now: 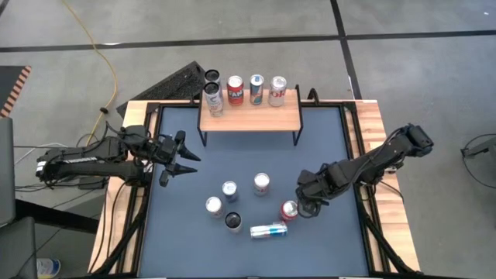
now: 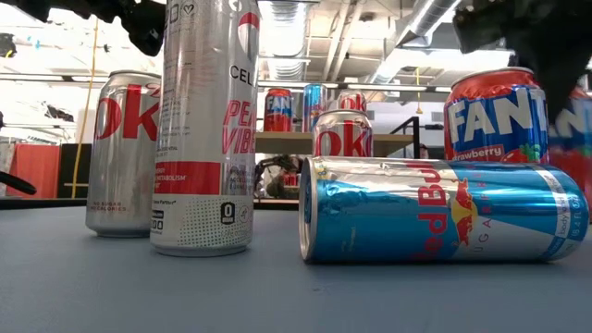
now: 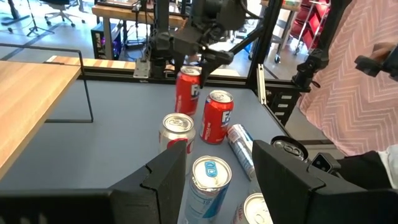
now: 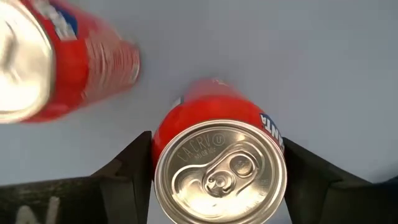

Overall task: Place canned beverage on shelf
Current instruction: Put the right orange soda can on the shelf

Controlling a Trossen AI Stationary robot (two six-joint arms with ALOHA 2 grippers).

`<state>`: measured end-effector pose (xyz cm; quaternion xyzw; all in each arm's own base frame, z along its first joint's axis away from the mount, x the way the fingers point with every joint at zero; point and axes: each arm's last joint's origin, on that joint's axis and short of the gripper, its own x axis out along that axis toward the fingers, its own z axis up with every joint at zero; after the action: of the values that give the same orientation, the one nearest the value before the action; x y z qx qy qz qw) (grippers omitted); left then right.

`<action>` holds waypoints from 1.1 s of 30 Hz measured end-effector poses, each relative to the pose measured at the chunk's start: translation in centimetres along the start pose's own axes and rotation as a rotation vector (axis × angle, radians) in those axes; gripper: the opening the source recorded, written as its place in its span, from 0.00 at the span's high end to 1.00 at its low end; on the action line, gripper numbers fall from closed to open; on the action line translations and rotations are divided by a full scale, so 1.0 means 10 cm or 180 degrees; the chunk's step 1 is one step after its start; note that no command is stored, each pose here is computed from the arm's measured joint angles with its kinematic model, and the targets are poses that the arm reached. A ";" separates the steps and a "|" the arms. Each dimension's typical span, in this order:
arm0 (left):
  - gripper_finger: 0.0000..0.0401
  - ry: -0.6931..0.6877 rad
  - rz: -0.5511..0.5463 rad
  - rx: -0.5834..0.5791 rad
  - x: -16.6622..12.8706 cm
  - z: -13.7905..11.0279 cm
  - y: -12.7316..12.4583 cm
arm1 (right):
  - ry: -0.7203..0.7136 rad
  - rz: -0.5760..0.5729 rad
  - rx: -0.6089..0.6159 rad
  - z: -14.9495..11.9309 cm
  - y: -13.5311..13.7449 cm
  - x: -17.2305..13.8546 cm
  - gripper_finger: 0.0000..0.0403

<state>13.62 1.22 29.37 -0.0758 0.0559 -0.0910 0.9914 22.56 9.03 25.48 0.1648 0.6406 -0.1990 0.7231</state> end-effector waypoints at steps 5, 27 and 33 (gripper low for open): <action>0.57 -0.0001 0.0000 -0.0002 0.00 0.00 0.00 | -0.0046 -0.0067 -0.0102 0.12 -0.08 -0.15 0.38; 0.57 -0.0001 0.0000 -0.0057 0.00 0.00 0.00 | -0.1198 -0.0259 -0.0484 1.03 -0.90 -1.05 0.39; 0.57 -0.0025 0.0168 -0.0072 0.00 0.00 0.01 | -0.1551 -0.0316 -0.0591 1.29 -1.14 -1.14 0.39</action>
<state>13.65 1.37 29.37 -0.0858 0.0550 -0.0639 0.9927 26.79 -6.34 38.60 0.0133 0.4703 -0.2083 0.8574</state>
